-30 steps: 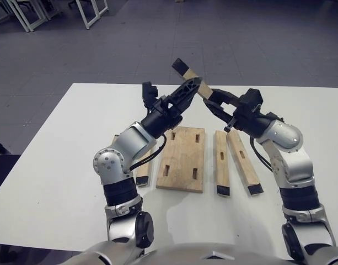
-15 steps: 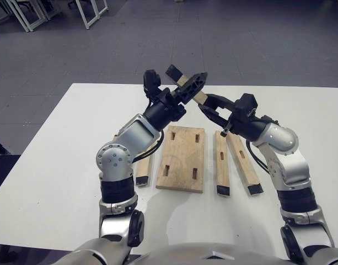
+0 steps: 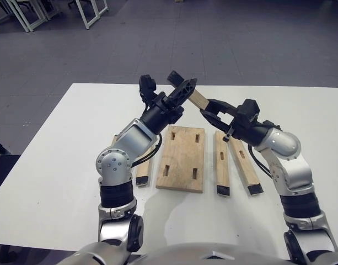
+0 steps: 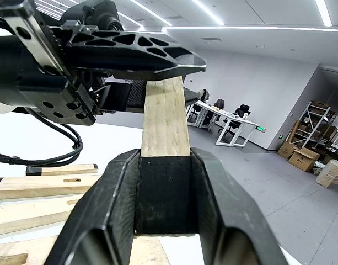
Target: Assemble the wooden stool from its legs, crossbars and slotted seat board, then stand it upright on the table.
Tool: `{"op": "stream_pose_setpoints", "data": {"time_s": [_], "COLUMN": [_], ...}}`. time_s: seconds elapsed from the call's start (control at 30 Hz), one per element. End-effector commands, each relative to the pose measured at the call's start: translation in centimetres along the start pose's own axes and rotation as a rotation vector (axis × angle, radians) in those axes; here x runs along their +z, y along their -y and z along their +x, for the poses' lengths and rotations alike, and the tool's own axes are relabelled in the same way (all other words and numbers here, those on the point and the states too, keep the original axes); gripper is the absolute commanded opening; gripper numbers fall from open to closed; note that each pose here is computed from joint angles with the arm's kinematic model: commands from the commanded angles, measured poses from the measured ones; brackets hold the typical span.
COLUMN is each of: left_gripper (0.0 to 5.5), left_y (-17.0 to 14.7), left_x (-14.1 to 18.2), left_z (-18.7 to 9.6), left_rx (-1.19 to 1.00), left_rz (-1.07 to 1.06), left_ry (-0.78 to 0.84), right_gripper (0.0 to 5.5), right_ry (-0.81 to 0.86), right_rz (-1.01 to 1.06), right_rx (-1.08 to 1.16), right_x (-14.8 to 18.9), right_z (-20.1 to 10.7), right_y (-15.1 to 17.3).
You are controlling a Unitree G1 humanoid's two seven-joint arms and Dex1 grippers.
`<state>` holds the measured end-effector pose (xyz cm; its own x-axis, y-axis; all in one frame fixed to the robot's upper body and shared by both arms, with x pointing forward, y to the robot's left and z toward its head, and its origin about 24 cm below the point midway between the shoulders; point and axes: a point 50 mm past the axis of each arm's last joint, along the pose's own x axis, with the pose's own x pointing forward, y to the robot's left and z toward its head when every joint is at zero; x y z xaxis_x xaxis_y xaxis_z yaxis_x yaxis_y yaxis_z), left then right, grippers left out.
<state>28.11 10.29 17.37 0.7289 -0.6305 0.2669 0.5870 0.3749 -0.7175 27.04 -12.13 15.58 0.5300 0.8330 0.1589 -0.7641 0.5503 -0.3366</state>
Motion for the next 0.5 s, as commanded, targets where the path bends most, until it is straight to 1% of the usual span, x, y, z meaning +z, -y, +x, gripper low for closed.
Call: {"op": "stream_pose_setpoints", "data": {"time_s": [0.03,0.07,0.23,0.27,0.43,0.5], "left_gripper": [0.59,0.46,0.44,0.44,0.43,0.43], "left_y": [0.0,0.0,-0.6,-0.6,-0.6,-0.9], "left_x": [0.7,0.7,0.0,0.1,0.2,0.3], "left_z": [0.0,0.0,0.1,0.1,-0.1,-0.6], "left_rx": [-0.019,-0.017,0.021,0.025,0.008,0.034], "left_rz": [-0.027,-0.027,-0.065,-0.072,-0.114,-0.062], "left_ry": [0.047,0.046,0.036,0.042,0.053,0.029], "right_gripper": [1.29,1.29,1.29,1.67,2.51,2.89], "right_ry": [-0.045,-0.046,-0.036,-0.039,-0.05,-0.054], "right_rz": [-0.007,-0.009,-0.04,-0.051,-0.06,-0.05], "right_rx": [-0.005,-0.004,0.019,0.028,0.04,-0.011], "right_x": [-0.6,-0.6,-0.5,-0.6,-1.0,-0.8], "right_z": [-0.6,-0.6,-0.5,-0.6,-0.7,-0.7], "right_y": [0.0,0.0,-0.7,-0.9,-1.2,-0.5]}}
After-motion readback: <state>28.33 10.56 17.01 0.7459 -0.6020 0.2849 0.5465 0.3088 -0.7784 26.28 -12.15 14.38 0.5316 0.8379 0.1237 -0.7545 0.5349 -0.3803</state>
